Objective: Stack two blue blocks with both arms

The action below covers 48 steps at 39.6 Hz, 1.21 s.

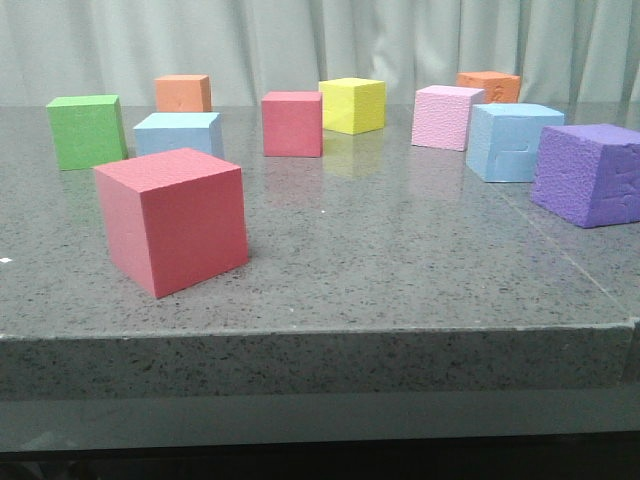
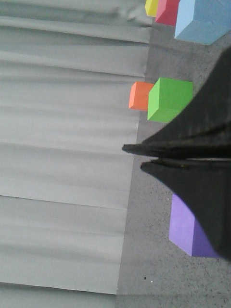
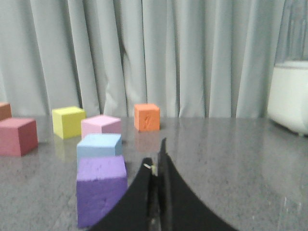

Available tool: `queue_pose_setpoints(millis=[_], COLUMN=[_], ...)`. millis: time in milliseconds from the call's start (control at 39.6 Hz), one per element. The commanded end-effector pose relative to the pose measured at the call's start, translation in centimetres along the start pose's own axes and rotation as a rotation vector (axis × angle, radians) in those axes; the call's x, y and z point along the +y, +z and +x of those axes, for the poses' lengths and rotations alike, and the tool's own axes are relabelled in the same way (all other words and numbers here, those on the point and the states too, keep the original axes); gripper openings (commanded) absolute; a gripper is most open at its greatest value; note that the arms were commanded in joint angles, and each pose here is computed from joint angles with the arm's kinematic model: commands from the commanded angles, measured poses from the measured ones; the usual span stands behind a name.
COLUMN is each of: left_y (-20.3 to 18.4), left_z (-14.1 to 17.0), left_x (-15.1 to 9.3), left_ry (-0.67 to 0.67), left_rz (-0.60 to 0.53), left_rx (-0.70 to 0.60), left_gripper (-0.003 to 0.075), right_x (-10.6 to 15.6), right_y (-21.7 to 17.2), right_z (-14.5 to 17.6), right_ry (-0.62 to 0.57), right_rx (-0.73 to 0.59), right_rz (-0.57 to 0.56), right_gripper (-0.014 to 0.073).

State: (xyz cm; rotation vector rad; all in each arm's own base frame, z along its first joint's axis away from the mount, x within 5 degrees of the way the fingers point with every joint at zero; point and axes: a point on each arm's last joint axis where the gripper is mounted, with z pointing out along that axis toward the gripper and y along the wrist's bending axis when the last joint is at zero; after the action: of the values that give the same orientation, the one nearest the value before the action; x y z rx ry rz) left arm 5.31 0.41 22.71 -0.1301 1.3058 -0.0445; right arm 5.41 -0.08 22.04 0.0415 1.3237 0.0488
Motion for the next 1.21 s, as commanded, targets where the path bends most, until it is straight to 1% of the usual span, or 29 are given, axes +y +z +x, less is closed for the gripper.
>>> queue_pose_setpoints(millis=[0, 126, 202, 303, 353, 429, 530, 580, 631, 732, 908, 959, 1009, 1085, 1186], left_y=[-0.3, -0.5, -0.5, -0.5, -0.4, 0.0, 1.3, 2.3, 3.3, 5.6, 9.4, 10.2, 11.0, 11.8, 12.4], left_z=[-1.2, -2.4, -3.1, -4.8, -6.1, -8.2, -10.5, -11.3, -12.4, -13.8, -14.6, -14.6, -14.5, -14.4, -14.5], left_x=[-0.1, -0.2, -0.3, -0.5, -0.7, -1.0, -1.4, -1.5, -1.6, -1.8, -1.9, -1.9, -1.9, -1.9, -1.9], left_ry=[-0.011, -0.011, -0.012, -0.013, -0.013, -0.005, 0.025, 0.040, 0.047, 0.047, 0.048, 0.048, 0.048, 0.048, 0.048], left_rz=[0.014, 0.025, 0.028, 0.033, 0.036, 0.037, 0.034, 0.030, 0.025, 0.011, -0.023, -0.030, -0.034, -0.036, -0.034], left_rx=[-0.145, -0.262, -0.281, -0.318, -0.336, -0.320, -0.249, -0.194, -0.157, -0.039, 0.243, 0.296, 0.336, 0.353, 0.339], left_gripper=[-0.0020, -0.0020, -0.0020, -0.0020, -0.0020, -0.0020, -0.0020, -0.0020, -0.0020, -0.0020, -0.0020, -0.0020, -0.0020, -0.0020, -0.0020], right_x=[0.0, 0.2, 0.3, 0.6, 0.7, 0.9, 1.0, 1.1, 1.2, 1.4, 1.6, 1.6, 1.6, 1.6, 1.6], right_y=[-0.3, -0.3, -0.4, -0.4, -0.3, 0.4, 1.7, 2.6, 3.5, 5.5, 9.2, 10.0, 10.7, 11.4, 11.5], right_z=[-2.6, -4.7, -6.1, -7.7, -8.5, -10.2, -12.1, -13.0, -13.7, -14.9, -15.5, -15.4, -15.2, -14.9, -14.9], right_ry=[0.017, 0.019, 0.020, 0.019, 0.018, 0.017, 0.016, 0.016, 0.015, 0.014, 0.014, 0.014, 0.014, 0.015, 0.015], right_rx=[-0.192, -0.189, -0.160, -0.062, -0.019, 0.011, 0.037, 0.062, 0.098, 0.189, 0.349, 0.378, 0.398, 0.409, 0.397], right_rz=[0.011, 0.001, -0.008, -0.023, -0.028, -0.032, -0.032, -0.032, -0.033, -0.037, -0.039, -0.038, -0.037, -0.034, -0.033], right_gripper=[-0.0068, -0.0068, -0.0068, -0.0068, -0.0068, -0.0068, -0.0068, -0.0068, -0.0068, -0.0068, -0.0068, -0.0068, -0.0068, -0.0068, -0.0068])
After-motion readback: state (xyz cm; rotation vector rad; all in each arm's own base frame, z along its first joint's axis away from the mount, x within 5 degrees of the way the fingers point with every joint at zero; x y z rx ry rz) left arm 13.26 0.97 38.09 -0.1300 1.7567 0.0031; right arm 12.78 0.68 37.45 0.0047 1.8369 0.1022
